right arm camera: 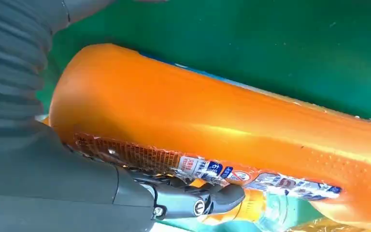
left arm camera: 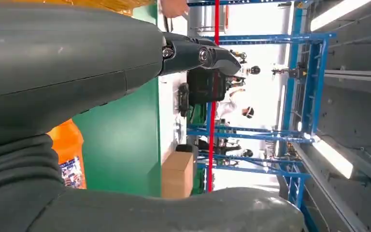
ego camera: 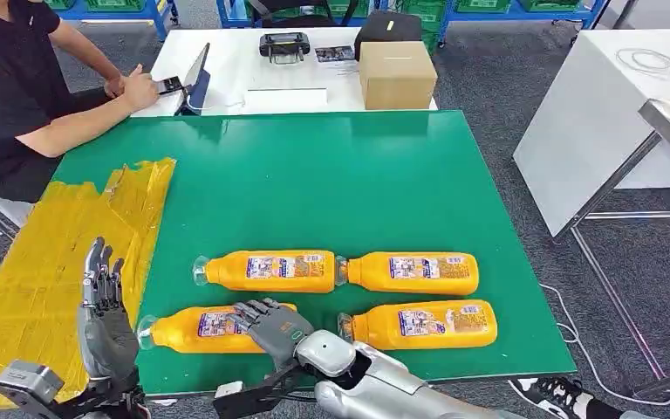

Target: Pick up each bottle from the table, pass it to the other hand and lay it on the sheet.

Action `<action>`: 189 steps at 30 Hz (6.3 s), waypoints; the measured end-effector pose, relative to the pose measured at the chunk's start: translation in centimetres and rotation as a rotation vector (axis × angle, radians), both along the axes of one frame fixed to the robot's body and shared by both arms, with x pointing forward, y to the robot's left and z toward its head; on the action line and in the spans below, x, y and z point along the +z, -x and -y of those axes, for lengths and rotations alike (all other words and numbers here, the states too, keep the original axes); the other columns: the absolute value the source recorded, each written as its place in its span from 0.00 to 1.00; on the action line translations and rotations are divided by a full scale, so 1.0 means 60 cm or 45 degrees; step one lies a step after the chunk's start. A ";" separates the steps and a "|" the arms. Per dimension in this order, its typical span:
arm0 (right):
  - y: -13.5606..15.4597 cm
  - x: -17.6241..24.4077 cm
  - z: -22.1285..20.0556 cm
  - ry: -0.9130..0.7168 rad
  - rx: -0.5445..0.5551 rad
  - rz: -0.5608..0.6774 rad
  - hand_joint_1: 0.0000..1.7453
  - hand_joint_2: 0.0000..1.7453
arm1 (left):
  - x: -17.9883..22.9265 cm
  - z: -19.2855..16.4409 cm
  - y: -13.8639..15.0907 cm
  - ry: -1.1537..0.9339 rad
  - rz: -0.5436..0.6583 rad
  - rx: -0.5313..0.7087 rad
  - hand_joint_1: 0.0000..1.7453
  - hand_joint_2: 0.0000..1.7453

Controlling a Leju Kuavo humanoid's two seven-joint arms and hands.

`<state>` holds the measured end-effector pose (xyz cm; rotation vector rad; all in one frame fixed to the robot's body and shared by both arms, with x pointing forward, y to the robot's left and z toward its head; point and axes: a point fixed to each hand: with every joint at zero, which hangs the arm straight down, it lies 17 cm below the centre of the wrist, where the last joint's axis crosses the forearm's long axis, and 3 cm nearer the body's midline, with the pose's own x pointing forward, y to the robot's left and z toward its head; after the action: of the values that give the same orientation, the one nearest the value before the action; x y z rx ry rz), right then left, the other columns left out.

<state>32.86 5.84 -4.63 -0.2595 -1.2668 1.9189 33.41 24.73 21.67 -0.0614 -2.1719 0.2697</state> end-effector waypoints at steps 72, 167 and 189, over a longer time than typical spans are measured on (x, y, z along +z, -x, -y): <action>-0.052 0.045 -0.002 0.202 0.196 -0.027 1.00 1.00 | 0.012 -0.002 -0.011 0.030 0.017 -0.022 0.00 0.00; -0.051 0.106 0.089 -1.103 -0.735 -0.225 1.00 1.00 | -0.004 -0.235 0.037 0.339 0.004 0.588 0.00 0.00; -0.047 0.277 0.048 -1.408 -0.552 -0.065 1.00 1.00 | -0.036 0.077 -0.003 0.428 -0.174 -0.418 0.00 1.00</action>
<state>35.68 2.96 11.99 0.0948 -1.8438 0.6813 33.57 20.10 19.54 -0.5670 -1.9248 0.4323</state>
